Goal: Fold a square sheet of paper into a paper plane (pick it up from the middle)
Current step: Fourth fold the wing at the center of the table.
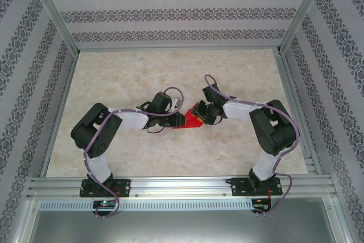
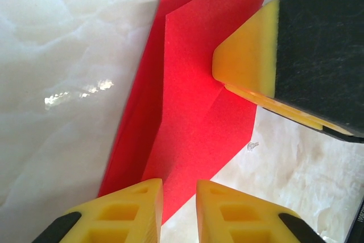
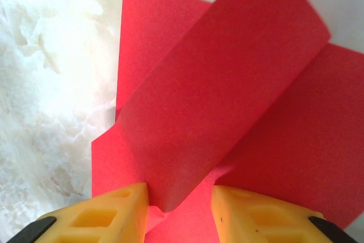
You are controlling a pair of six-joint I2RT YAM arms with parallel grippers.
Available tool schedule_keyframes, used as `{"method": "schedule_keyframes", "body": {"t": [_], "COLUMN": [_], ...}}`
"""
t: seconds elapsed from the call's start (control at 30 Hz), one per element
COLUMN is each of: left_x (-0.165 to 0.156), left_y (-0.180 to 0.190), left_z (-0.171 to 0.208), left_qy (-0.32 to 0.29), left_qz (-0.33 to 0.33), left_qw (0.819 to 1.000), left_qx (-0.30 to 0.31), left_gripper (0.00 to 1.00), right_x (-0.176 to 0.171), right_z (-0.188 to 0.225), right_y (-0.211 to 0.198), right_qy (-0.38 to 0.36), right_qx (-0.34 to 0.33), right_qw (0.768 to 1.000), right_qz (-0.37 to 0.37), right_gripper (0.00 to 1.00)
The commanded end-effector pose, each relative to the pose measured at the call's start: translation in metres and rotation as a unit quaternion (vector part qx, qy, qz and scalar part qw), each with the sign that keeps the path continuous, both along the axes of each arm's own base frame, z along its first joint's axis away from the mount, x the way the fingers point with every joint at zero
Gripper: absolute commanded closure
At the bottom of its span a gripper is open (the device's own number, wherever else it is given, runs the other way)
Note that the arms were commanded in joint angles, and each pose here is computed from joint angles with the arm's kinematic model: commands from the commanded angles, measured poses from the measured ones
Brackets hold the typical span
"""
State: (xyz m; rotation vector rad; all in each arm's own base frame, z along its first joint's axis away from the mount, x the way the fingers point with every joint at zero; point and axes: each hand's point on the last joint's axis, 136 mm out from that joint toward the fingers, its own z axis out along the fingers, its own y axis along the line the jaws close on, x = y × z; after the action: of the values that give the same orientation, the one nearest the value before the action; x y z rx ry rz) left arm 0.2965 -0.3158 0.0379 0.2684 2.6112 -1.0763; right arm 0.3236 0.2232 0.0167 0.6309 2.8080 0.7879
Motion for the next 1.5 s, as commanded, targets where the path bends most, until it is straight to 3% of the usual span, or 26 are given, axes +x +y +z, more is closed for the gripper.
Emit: {"method": "schedule_keyframes", "body": {"t": [0.0, 0.33, 0.63, 1.0, 1.2, 1.37, 1.47], "left_x": [0.005, 0.004, -0.002, 0.000, 0.002, 0.006, 0.006], "left_y": [-0.006, -0.004, -0.025, -0.031, -0.034, -0.037, -0.037], "left_z": [0.026, 0.022, 0.022, 0.007, 0.002, 0.007, 0.016], "left_qy": [-0.031, -0.036, -0.037, -0.023, -0.029, -0.053, -0.055], "left_qz": [-0.008, -0.016, -0.068, -0.079, -0.086, -0.093, -0.089], "left_qw": [0.999, 0.999, 0.996, 0.995, 0.995, 0.993, 0.993], "left_qx": [-0.013, -0.001, -0.054, -0.049, -0.045, -0.050, -0.055], "left_gripper": [0.75, 0.72, 0.69, 0.70, 0.76, 0.91, 0.95], "right_x": [-0.026, -0.012, -0.008, -0.008, -0.005, 0.002, -0.001], "right_z": [-0.029, -0.011, -0.008, -0.008, -0.002, 0.021, 0.037], "right_y": [-0.044, -0.037, -0.030, -0.026, -0.023, -0.021, -0.026], "right_qy": [0.058, 0.024, 0.015, 0.016, 0.002, -0.043, -0.071], "right_qx": [-0.099, -0.085, -0.058, -0.036, -0.024, -0.011, -0.016], "right_qw": [0.993, 0.996, 0.998, 0.999, 0.999, 0.996, 0.993], "right_qz": [-0.002, 0.020, 0.031, 0.031, 0.040, 0.073, 0.089], "right_gripper": [0.62, 0.61, 0.61, 0.61, 0.61, 0.60, 0.56]}}
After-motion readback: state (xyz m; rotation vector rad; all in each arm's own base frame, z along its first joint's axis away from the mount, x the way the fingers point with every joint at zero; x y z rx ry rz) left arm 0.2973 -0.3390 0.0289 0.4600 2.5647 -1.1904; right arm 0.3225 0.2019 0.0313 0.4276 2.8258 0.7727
